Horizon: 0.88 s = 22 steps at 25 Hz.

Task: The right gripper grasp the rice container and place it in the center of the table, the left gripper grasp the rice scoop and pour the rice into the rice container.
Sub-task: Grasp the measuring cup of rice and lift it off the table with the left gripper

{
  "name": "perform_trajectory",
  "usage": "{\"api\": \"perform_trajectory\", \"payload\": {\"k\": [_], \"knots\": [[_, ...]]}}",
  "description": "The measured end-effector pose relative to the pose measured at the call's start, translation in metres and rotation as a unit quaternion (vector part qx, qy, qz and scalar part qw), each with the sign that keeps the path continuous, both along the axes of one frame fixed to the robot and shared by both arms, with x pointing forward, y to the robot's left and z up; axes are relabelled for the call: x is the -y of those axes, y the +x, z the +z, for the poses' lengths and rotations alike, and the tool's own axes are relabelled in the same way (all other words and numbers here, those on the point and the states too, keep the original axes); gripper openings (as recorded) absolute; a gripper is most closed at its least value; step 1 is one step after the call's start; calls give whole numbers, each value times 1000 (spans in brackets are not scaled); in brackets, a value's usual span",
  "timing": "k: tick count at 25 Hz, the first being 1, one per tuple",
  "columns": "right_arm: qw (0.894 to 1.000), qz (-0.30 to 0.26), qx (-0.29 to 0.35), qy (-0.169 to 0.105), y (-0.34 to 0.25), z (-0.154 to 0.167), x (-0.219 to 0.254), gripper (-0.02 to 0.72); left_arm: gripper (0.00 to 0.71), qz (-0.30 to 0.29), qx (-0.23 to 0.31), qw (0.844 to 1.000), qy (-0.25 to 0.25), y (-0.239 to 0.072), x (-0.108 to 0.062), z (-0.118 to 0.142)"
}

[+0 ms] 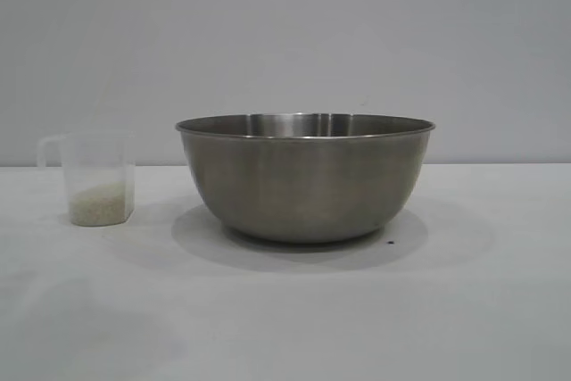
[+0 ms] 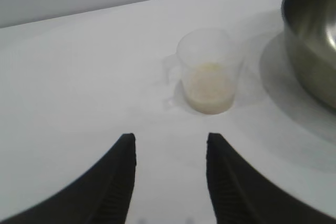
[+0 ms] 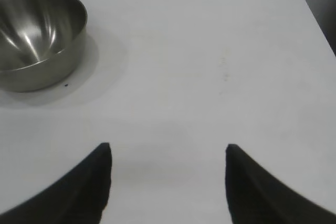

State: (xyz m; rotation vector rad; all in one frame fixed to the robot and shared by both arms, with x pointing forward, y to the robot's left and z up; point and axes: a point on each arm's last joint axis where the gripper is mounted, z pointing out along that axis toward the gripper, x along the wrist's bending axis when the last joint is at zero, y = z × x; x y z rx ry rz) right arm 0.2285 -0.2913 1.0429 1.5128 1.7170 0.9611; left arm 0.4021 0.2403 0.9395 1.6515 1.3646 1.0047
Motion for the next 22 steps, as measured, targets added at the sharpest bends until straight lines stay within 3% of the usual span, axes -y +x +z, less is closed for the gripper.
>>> {"api": "perform_trajectory", "payload": {"k": [5, 8, 16, 22], "knots": [[1000, 0, 0, 0, 0, 0, 0, 399, 269, 9, 25, 999, 36, 15, 5, -22], [1000, 0, 0, 0, 0, 0, 0, 399, 269, 28, 48, 998, 6, 21, 8, -32], [1000, 0, 0, 0, 0, 0, 0, 399, 269, 1, -9, 1000, -20, 26, 20, -66], [1000, 0, 0, 0, 0, 0, 0, 399, 269, 16, -18, 999, -21, 38, 26, -77]]}}
